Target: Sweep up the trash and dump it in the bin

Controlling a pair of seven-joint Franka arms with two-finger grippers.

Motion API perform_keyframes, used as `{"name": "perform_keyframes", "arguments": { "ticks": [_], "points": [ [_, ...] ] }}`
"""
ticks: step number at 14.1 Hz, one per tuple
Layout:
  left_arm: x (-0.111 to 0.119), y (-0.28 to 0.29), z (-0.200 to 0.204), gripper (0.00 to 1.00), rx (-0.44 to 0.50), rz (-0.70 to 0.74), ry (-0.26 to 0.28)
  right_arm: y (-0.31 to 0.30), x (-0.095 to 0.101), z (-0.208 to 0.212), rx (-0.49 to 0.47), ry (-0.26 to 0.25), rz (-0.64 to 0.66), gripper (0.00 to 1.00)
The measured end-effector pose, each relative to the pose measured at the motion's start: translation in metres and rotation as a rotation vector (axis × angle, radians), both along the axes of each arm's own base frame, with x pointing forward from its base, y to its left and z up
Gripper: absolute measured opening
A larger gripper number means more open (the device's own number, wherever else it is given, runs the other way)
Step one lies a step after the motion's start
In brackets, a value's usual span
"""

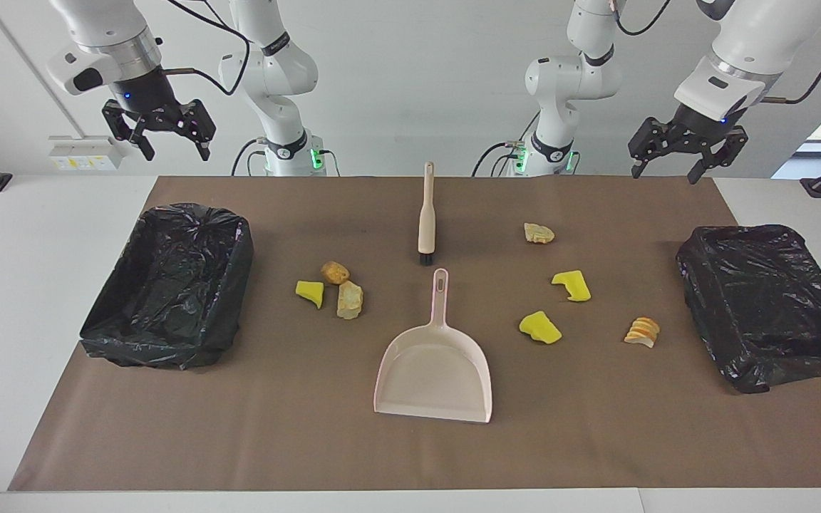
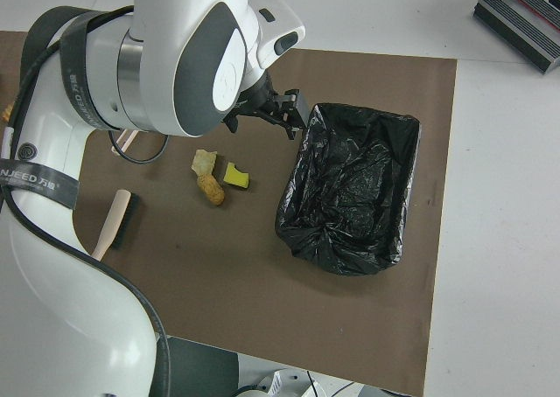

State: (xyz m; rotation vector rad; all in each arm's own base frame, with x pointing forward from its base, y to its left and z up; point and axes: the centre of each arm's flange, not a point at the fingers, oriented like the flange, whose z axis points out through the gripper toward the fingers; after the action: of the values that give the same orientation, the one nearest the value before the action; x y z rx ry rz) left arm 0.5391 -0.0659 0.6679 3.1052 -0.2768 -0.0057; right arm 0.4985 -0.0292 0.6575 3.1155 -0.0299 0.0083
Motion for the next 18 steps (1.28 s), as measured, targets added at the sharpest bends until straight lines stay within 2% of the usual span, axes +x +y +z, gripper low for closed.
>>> {"name": "perform_keyframes", "arguments": {
  "ticks": [5, 9, 14, 18],
  "points": [
    [0.0, -0.012, -0.003, 1.0, -0.003, -0.02, -0.02, -0.001, 0.001, 0.0, -0.012, -0.009, -0.001, 1.0],
    [-0.017, -0.062, -0.029, 1.0, -0.001, -0.059, -0.013, 0.017, 0.002, -0.005, -0.014, 0.002, 0.033, 1.0],
    [-0.063, -0.16, -0.094, 1.0, 0.002, -0.044, -0.013, 0.018, 0.001, -0.015, -0.007, 0.028, 0.035, 1.0],
    [-0.119, -0.224, -0.145, 1.0, 0.02, -0.105, 0.012, 0.017, 0.0, -0.023, -0.006, 0.046, 0.033, 1.0]
  ]
}}
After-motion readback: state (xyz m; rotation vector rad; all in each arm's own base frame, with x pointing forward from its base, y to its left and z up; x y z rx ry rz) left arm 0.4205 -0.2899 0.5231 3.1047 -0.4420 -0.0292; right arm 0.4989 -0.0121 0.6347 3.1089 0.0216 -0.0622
